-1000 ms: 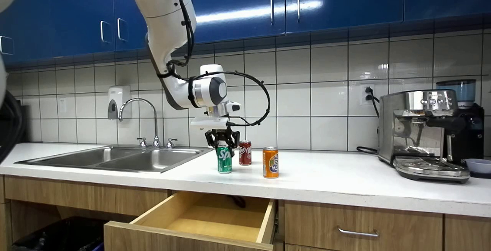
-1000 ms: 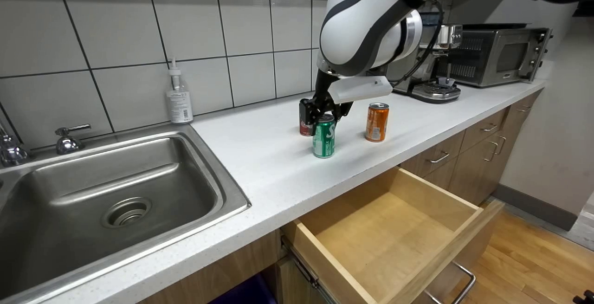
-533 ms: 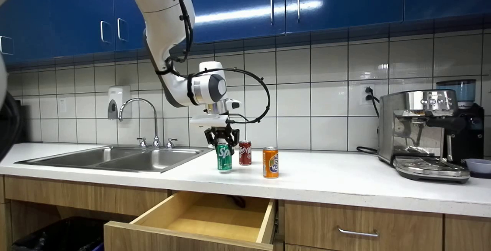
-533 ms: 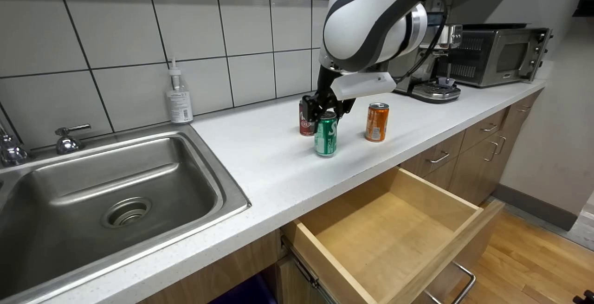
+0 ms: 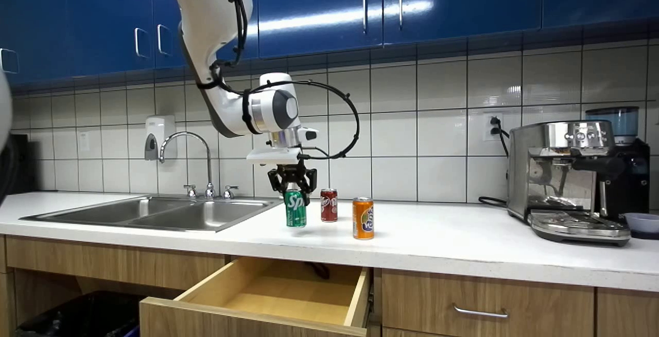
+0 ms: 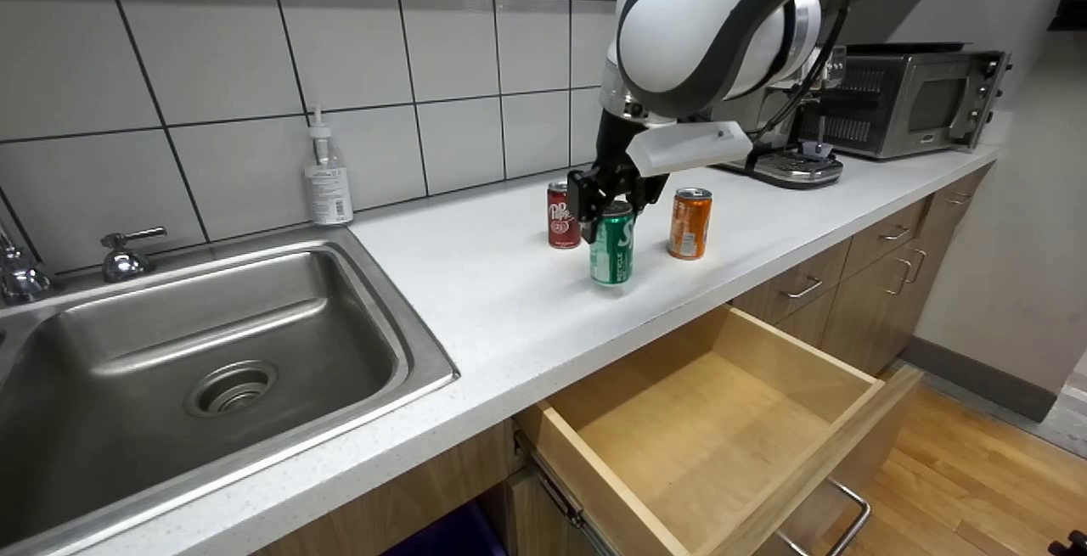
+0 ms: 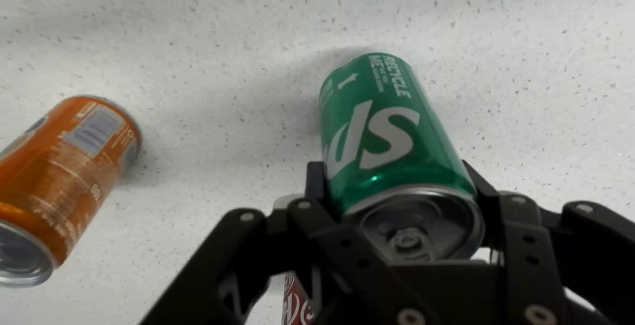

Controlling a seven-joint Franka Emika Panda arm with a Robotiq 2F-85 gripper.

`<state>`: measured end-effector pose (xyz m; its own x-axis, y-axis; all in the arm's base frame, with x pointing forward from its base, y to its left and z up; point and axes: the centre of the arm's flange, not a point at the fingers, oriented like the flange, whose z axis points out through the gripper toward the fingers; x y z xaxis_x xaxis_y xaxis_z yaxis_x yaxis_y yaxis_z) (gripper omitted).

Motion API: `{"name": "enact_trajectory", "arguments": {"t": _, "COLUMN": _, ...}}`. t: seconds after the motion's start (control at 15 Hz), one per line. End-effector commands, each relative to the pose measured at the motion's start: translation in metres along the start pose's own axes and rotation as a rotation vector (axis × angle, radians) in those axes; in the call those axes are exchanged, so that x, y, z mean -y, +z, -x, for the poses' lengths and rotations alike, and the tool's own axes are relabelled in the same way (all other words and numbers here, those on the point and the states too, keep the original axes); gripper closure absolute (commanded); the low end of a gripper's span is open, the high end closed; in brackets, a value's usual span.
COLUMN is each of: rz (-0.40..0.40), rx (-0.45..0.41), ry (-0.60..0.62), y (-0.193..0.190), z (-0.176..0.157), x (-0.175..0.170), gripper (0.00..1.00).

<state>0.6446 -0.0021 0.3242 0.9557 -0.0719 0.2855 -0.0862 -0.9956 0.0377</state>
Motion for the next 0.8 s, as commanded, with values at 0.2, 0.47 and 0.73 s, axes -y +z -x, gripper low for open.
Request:
{"name": "enact_trajectory", "arguments": {"t": 0.2, "rz": 0.026, "rx": -0.008, "ry": -0.035, "y": -0.031, "z": 0.039, "x": 0.008, "gripper": 0.62}}
{"name": "enact_trajectory", "arguments": {"t": 0.47, "rz": 0.029, "rx": -0.001, "ry": -0.064, "y": -0.037, "z": 0.055, "x": 0.014, "gripper": 0.62}}
{"name": "enact_trajectory", "arguments": {"t": 0.73, "rz": 0.029, "rx": 0.005, "ry": -0.099, "y": -0.041, "z": 0.073, "x": 0.023, "gripper": 0.62}}
